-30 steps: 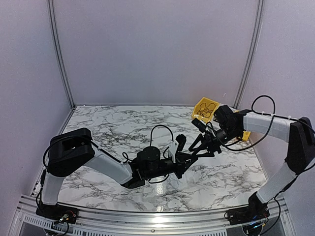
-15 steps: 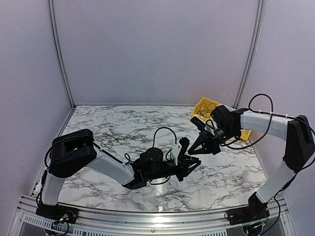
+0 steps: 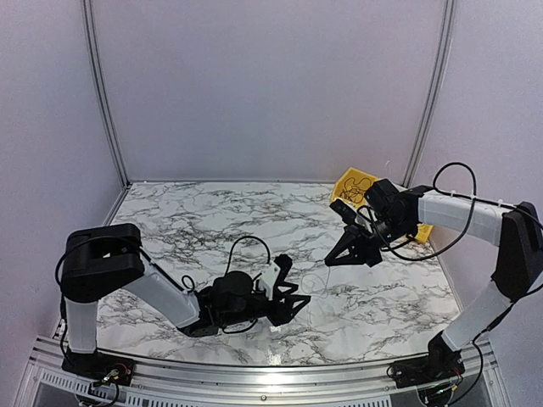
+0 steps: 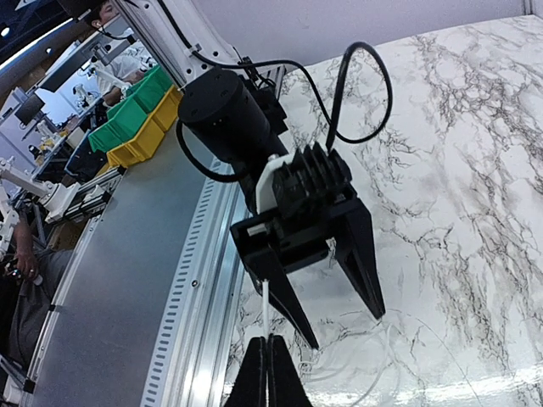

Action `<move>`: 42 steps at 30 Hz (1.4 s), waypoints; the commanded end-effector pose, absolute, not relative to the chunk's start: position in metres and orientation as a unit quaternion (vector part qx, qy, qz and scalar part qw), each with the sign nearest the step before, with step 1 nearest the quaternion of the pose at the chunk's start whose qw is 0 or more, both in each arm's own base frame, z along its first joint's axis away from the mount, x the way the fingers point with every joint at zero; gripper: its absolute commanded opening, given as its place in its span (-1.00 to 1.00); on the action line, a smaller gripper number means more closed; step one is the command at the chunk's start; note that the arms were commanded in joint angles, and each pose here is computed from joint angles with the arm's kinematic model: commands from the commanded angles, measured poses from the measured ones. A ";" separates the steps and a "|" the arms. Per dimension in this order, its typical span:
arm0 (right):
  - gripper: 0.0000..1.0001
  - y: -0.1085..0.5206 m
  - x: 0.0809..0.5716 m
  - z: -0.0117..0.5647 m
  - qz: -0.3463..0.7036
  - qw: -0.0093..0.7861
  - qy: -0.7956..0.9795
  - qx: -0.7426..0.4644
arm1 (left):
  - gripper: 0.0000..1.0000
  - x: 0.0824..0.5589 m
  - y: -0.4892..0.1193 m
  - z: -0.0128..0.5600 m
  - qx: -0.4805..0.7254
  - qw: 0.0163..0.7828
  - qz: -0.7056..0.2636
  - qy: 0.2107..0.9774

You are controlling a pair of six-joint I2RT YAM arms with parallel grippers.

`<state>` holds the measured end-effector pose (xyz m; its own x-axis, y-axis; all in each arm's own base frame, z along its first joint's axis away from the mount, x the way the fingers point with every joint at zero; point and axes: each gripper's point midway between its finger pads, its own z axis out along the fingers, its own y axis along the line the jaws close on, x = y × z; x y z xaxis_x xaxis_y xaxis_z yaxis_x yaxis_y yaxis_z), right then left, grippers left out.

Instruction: Untangle the cables

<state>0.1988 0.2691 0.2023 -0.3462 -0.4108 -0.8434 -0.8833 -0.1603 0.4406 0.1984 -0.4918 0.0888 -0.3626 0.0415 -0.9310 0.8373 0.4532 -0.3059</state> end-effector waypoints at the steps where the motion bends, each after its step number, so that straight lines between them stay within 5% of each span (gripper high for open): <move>1: -1.00 0.264 0.203 0.210 0.541 0.240 0.605 -0.534 | 0.17 0.191 -0.460 0.119 0.284 0.484 -0.423 0.711; 17: -1.00 0.259 0.210 0.207 0.529 0.247 0.614 -0.532 | 0.00 0.184 -0.470 0.057 0.287 0.353 -0.354 0.817; 29: -1.00 0.260 0.213 0.205 0.528 0.244 0.616 -0.530 | 0.02 0.168 -0.486 0.046 0.316 0.301 -0.376 0.817; 42: -1.00 0.259 0.212 0.205 0.525 0.245 0.616 -0.533 | -0.24 0.152 -0.507 0.042 0.356 0.264 -0.403 0.801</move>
